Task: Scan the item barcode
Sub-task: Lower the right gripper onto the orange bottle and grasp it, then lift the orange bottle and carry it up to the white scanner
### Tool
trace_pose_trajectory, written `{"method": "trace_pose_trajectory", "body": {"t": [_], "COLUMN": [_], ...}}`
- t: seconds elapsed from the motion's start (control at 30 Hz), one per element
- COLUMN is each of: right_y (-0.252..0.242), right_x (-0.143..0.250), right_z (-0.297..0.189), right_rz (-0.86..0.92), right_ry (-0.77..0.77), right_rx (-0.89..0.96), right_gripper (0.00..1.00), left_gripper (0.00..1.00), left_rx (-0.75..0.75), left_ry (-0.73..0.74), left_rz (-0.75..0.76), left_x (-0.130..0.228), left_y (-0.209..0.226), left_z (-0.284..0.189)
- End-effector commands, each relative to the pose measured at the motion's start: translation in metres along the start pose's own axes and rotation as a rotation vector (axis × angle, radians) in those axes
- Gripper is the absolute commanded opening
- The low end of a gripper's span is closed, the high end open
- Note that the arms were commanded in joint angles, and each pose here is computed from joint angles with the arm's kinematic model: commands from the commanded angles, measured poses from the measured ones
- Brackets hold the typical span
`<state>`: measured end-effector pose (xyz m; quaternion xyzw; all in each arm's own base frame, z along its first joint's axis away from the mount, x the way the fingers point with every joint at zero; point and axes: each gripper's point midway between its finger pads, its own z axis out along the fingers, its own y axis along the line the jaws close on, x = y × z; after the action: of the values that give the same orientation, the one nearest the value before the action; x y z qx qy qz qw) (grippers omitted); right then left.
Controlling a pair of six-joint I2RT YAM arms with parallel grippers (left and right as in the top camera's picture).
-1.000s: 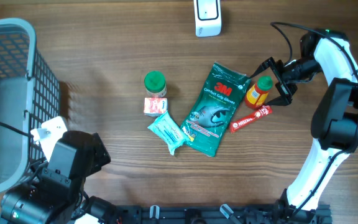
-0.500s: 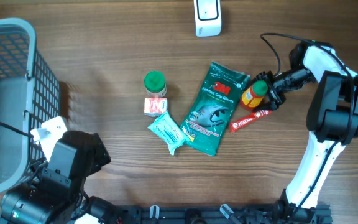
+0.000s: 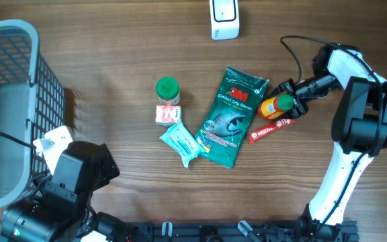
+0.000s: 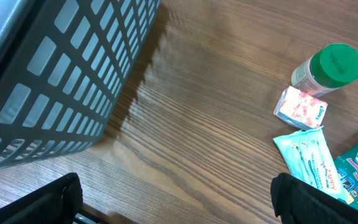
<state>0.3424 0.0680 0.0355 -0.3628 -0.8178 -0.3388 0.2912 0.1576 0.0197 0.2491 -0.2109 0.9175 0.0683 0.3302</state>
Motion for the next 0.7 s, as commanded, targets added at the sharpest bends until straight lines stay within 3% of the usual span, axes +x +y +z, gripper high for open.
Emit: {"method": "trace_pose_trajectory", "body": {"t": [0.0,0.4,0.67], "right_y": [0.018,0.028,0.066], "right_x": [0.024,0.068,0.153], "right_z": [0.000,0.012,0.074], "right_rz": [-0.148,-0.366,-0.533], "right_ry": [0.111,0.176,0.331], "right_rx": [-0.131,-0.091,-0.069], "right_gripper": [0.40,0.36,0.35], "left_gripper": [1.00,1.00,1.00], "left_rx": [0.001,0.002,0.002], "left_ry": [0.001,0.001,0.001], "left_rz": [-0.020,-0.021,-0.021], "left_x": [0.001,0.000,0.000], "left_y": [0.001,0.001,0.001], "left_z": [0.000,0.000,0.000]}}
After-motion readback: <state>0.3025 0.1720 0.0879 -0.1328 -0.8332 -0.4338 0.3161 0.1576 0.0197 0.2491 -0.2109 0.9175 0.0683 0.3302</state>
